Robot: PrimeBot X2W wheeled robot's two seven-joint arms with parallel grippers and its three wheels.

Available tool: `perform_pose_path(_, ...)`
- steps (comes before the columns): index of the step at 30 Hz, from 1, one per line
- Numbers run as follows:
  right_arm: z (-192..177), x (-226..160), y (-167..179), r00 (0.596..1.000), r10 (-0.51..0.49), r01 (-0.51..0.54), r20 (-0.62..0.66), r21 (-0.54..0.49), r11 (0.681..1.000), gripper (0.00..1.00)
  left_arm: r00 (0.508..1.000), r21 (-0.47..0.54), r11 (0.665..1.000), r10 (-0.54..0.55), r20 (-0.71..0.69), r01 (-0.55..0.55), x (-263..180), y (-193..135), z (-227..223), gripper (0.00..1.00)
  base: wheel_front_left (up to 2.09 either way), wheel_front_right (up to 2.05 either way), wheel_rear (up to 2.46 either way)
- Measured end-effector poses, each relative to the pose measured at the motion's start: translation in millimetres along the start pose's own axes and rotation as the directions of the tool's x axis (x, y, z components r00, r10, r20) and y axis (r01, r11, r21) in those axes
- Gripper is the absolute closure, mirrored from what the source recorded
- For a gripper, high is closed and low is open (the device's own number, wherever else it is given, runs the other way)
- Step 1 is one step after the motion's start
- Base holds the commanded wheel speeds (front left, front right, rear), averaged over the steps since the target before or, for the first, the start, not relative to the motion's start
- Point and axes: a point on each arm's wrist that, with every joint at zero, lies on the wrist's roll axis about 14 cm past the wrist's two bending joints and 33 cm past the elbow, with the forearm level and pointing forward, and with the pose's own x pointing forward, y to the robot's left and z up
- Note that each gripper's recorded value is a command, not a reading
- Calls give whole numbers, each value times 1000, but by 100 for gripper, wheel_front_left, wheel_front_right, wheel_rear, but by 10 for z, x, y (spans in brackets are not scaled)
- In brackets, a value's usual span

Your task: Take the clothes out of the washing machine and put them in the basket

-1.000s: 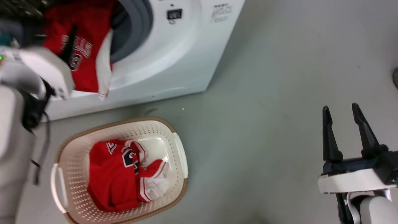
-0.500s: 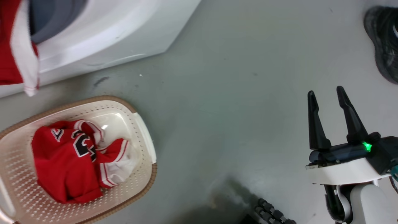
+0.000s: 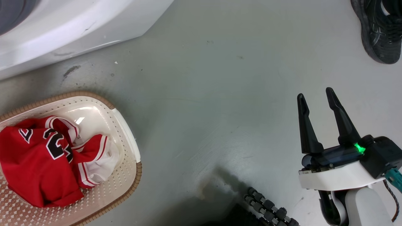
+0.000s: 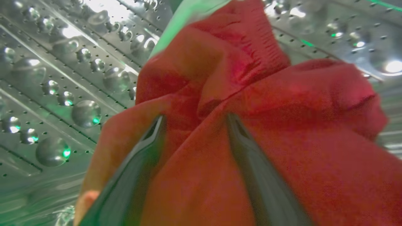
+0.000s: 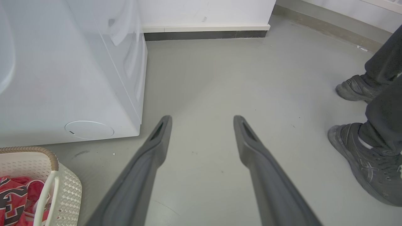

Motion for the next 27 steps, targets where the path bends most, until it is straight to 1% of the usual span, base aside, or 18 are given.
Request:
perform_pose_path(1,-5,0,1,1000,0,0,-1,0,1000,0,1000,-1,1000,0,-6,0,11,3,-13,2,0,0,0)
perform_pose_path(2,-9,1,4,1000,1,-1,-3,0,1000,0,1000,3,1000,2,-12,-1,18,6,-20,69,0,0,0)
perform_pose_path(3,-14,3,6,1000,1,-1,-4,0,1000,0,1000,6,1000,1,-15,-1,24,2,-20,100,0,0,0)
perform_pose_path(7,-5,16,-15,1000,-4,4,0,3,1000,0,1000,18,1000,-16,-5,16,41,-50,-19,100,0,0,0)
perform_pose_path(14,75,33,23,1000,14,-14,27,-15,1000,0,996,27,1000,-15,84,13,-104,-48,104,100,0,0,0)
perform_pose_path(20,270,44,-12,996,15,-11,88,-39,999,0,978,38,999,-39,206,32,-378,-133,253,100,0,0,0)
perform_pose_path(23,367,24,10,993,26,-20,117,-54,998,0,974,99,995,-46,223,24,-515,-194,151,100,0,0,0)
perform_pose_path(27,516,-39,29,986,36,-27,161,-59,998,0,952,114,993,-66,298,33,-784,-254,138,100,0,0,0)
